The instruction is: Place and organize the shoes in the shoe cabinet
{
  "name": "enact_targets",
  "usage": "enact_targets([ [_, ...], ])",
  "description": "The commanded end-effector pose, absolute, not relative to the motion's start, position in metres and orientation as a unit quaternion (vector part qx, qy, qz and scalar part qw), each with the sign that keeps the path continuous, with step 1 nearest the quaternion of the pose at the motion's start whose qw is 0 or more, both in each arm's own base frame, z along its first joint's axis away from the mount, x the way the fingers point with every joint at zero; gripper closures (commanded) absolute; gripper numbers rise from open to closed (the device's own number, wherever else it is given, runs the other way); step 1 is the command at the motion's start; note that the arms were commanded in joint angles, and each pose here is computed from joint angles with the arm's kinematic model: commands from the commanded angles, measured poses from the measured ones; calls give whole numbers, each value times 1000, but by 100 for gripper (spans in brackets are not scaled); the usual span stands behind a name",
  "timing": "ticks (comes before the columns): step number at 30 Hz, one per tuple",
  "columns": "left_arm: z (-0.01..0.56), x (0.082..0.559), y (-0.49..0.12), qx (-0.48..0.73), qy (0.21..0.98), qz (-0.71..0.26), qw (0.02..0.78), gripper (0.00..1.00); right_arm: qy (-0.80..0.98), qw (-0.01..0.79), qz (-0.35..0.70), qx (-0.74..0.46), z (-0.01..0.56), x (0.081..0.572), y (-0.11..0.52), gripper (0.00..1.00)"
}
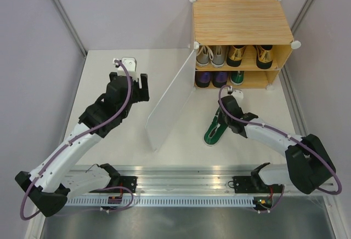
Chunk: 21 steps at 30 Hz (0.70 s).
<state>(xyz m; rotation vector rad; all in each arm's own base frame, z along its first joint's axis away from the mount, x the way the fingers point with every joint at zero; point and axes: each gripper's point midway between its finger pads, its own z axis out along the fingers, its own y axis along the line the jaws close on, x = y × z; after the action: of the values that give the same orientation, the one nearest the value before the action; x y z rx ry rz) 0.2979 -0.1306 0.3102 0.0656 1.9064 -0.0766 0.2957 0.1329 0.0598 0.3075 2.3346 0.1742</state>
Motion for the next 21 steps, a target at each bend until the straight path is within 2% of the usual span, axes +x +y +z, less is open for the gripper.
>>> enact_targets([
  [1,324,300,-128,31,797,-29,602,19,902,409,68,118,80,316,139,75],
  [3,324,300,-128,32,797,-32,602,19,901,413,71,109,88,315,140,93],
  [5,324,300,-129,34,797,-33,602,19,902,417,77,80,96,313,143,99],
  [11,326,298,-131,37,795,-43,603,19,892,447,59,-31,137,313,140,99],
  [17,327,297,-131,37,795,-46,604,19,891,443,35,-91,146,320,141,99],
  [18,326,297,-131,37,795,-46,603,19,896,432,33,-95,138,321,142,97],
  [19,326,297,-131,37,796,-45,603,19,899,428,31,-93,135,322,143,90],
  [20,325,297,-132,39,796,-46,602,19,902,422,27,-93,131,323,142,78],
  [21,324,297,-134,41,797,-48,601,19,906,414,24,-85,125,322,142,53],
])
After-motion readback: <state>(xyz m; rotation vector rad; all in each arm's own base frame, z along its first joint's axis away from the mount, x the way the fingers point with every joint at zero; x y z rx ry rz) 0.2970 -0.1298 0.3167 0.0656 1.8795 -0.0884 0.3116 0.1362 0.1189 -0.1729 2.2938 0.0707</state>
